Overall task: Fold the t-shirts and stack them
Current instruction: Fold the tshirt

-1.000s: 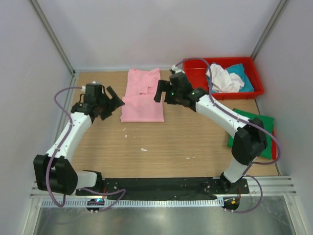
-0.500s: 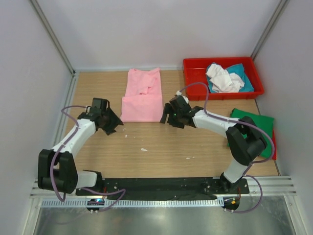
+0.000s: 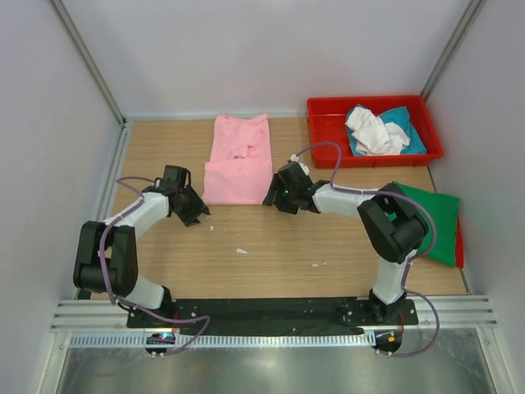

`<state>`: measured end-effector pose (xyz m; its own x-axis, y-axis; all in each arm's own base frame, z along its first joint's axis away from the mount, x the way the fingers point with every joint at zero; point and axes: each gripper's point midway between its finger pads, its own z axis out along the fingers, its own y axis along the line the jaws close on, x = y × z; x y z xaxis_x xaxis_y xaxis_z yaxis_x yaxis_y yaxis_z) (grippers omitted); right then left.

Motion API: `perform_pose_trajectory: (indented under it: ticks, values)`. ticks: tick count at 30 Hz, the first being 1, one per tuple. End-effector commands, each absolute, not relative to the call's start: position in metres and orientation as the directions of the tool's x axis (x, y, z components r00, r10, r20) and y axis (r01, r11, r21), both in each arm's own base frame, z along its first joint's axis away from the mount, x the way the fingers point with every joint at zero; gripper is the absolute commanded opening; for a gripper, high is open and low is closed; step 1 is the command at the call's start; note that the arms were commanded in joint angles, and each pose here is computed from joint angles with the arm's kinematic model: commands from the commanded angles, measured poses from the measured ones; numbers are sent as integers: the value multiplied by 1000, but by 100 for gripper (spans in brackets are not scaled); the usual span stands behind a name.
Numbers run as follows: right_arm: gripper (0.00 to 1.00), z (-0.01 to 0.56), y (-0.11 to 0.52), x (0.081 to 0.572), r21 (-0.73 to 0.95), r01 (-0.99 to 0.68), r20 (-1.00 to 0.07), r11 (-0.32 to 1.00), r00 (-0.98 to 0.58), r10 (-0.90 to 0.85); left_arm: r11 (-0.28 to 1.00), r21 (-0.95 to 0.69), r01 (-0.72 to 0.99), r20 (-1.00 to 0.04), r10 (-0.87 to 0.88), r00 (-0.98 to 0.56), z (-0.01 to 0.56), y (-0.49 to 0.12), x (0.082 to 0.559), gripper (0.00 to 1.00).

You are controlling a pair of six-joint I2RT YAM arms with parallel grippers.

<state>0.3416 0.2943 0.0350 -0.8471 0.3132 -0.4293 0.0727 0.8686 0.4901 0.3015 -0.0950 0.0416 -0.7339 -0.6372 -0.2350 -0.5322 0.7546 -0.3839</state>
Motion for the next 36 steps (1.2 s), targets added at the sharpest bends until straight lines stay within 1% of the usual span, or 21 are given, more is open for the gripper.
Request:
perform_pose_trajectory:
  ticks: [1, 2, 7, 14, 17, 22, 24, 25, 26, 27, 28, 29, 30, 31, 32, 33, 34, 35, 36]
  values:
    - [64, 41, 307, 358, 536, 73, -445, 841, -822, 355, 772, -389, -503, -310, -624, -717, 45, -87, 328, 46]
    - [63, 39, 308, 358, 533, 69, -445, 843, -825, 349, 770, -382, -510, -298, -625, -721, 39, -87, 328, 45]
    - [59, 30, 303, 363, 470, 65, -459, 880, -834, 307, 799, -374, -471, -305, -585, -751, 33, -89, 339, 45]
    - [55, 26, 298, 366, 447, 77, -473, 891, -825, 309, 815, -380, -436, -338, -562, -755, 29, -89, 353, 47]
    - [49, 21, 298, 367, 444, 76, -463, 893, -834, 301, 816, -379, -437, -341, -562, -754, 26, -89, 358, 48]
    - [46, 19, 297, 371, 439, 73, -463, 896, -836, 296, 826, -366, -429, -342, -548, -764, 20, -88, 365, 46]
    - [42, 20, 296, 372, 428, 59, -473, 902, -835, 280, 834, -347, -429, -341, -538, -771, 16, -86, 364, 45]
    - [40, 21, 295, 374, 417, 59, -477, 907, -835, 274, 835, -343, -430, -341, -537, -771, 15, -85, 365, 43]
    - [34, 19, 294, 374, 408, 58, -477, 911, -837, 267, 840, -332, -430, -336, -531, -778, 10, -84, 363, 42]
    - [31, 20, 295, 375, 403, 47, -483, 914, -837, 256, 840, -327, -432, -333, -530, -780, 8, -83, 363, 40]
    - [29, 18, 294, 374, 396, 49, -480, 917, -840, 253, 840, -320, -437, -330, -531, -780, 5, -82, 362, 37]
    - [22, 18, 293, 374, 394, 47, -480, 918, -841, 249, 841, -315, -440, -320, -531, -785, 1, -82, 361, 34]
    - [19, 18, 293, 374, 393, 44, -481, 918, -842, 246, 840, -314, -442, -314, -532, -787, 0, -82, 361, 30]
    - [15, 18, 293, 373, 390, 36, -483, 920, -842, 238, 839, -315, -443, -300, -531, -793, -2, -84, 359, 23]
    - [10, 18, 292, 371, 388, 33, -480, 921, -846, 233, 836, -321, -446, -288, -535, -794, -4, -86, 359, 19]
    - [8, 18, 291, 370, 383, 27, -482, 923, -847, 225, 831, -320, -454, -272, -540, -797, -8, -87, 358, 14]
    - [6, 17, 288, 366, 366, 20, -479, 930, -853, 207, 829, -323, -456, -264, -542, -798, -9, -88, 357, 1]
    - [1, 20, 286, 365, 357, 4, -485, 934, -854, 189, 827, -320, -461, -251, -544, -801, -12, -89, 353, 0]
    - [1, 18, 283, 361, 344, -3, -482, 939, -859, 174, 825, -319, -466, -246, -547, -800, -11, -88, 350, 0]
